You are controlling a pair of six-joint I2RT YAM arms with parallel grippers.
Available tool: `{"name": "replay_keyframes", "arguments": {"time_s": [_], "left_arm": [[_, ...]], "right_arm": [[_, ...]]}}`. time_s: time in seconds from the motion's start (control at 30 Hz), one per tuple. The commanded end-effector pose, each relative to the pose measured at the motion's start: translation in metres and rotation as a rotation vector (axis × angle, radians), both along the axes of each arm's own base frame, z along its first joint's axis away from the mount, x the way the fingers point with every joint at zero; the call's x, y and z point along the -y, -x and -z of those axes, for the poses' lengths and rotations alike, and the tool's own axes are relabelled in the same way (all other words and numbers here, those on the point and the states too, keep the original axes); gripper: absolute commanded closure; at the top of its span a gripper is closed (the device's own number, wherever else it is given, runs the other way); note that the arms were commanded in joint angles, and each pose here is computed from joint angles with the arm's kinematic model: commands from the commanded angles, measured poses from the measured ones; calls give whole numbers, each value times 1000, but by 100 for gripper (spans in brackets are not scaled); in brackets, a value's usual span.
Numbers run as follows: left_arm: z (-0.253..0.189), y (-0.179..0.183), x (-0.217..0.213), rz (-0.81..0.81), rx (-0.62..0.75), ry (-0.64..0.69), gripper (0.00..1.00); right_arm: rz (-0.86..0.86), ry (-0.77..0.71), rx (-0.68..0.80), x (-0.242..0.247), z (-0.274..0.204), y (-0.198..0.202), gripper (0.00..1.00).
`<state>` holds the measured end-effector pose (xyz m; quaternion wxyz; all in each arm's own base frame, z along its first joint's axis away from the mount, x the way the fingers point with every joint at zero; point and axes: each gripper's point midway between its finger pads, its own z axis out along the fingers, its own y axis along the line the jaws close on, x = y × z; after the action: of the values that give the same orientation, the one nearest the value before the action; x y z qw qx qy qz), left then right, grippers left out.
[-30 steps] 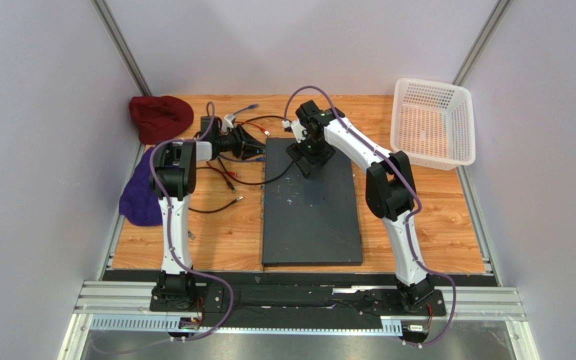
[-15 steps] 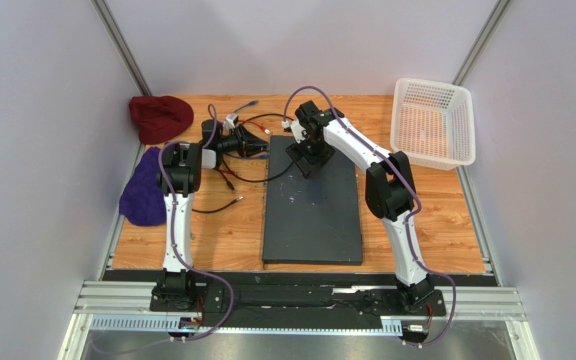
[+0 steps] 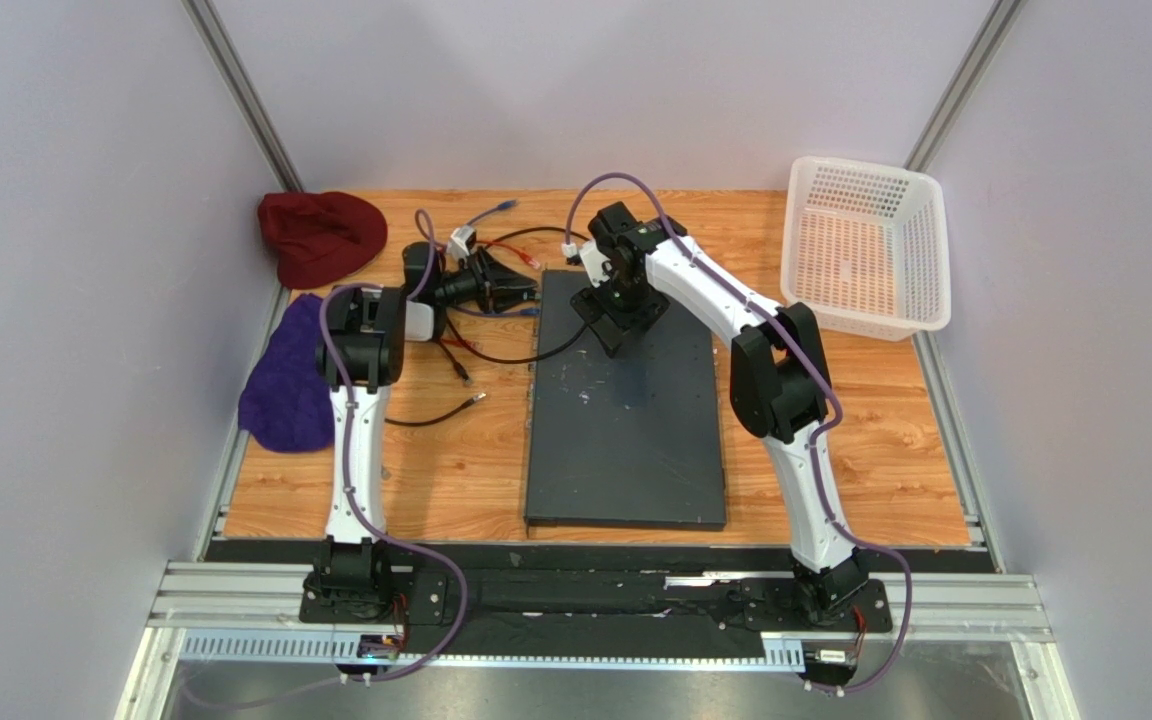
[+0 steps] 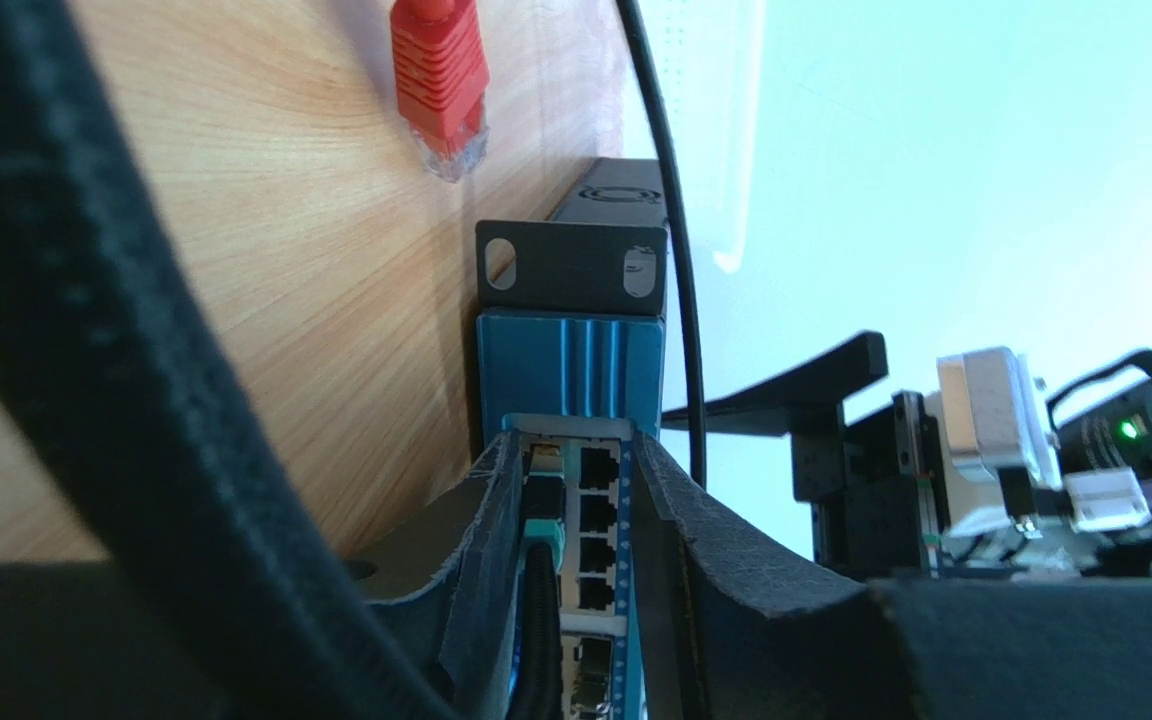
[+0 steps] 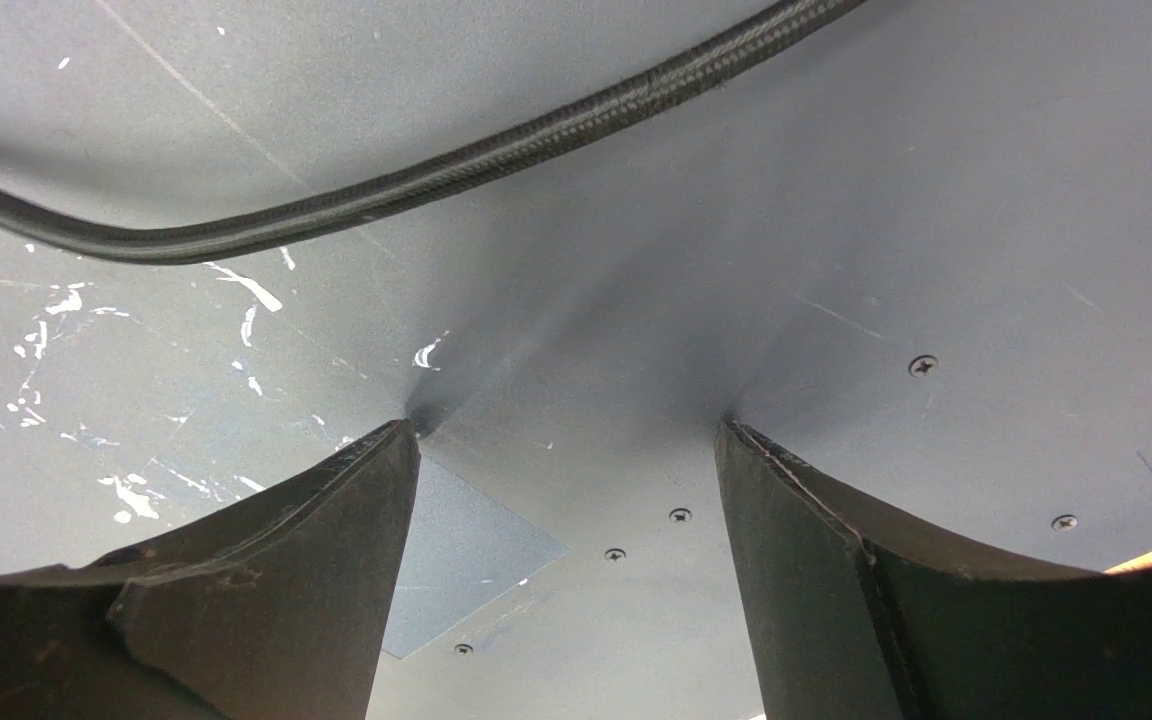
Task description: Pull the plug from the switch port
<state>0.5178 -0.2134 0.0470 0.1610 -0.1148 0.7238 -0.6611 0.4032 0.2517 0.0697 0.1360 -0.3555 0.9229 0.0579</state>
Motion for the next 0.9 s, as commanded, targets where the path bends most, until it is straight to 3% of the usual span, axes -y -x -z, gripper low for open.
{"name": "replay_keyframes", "arguments": {"time_s": [0.0, 0.03, 0.1, 0.57, 0.87], "left_arm": [[2, 32, 24, 116, -16, -123, 59], [11, 40, 21, 118, -108, -169, 58], [7, 37, 20, 128, -40, -225, 57], [8, 46, 36, 209, -61, -194, 58], [9, 44, 36, 177, -58, -36, 59]], "right_arm": [[-14, -30, 69, -7, -28, -5, 23], [-14, -30, 69, -7, -28, -5, 23], [-12, -32, 70, -7, -28, -5, 23], [-22, -24, 73, -8, -29, -2, 23], [-28, -20, 72, -9, -29, 0, 23]]}}
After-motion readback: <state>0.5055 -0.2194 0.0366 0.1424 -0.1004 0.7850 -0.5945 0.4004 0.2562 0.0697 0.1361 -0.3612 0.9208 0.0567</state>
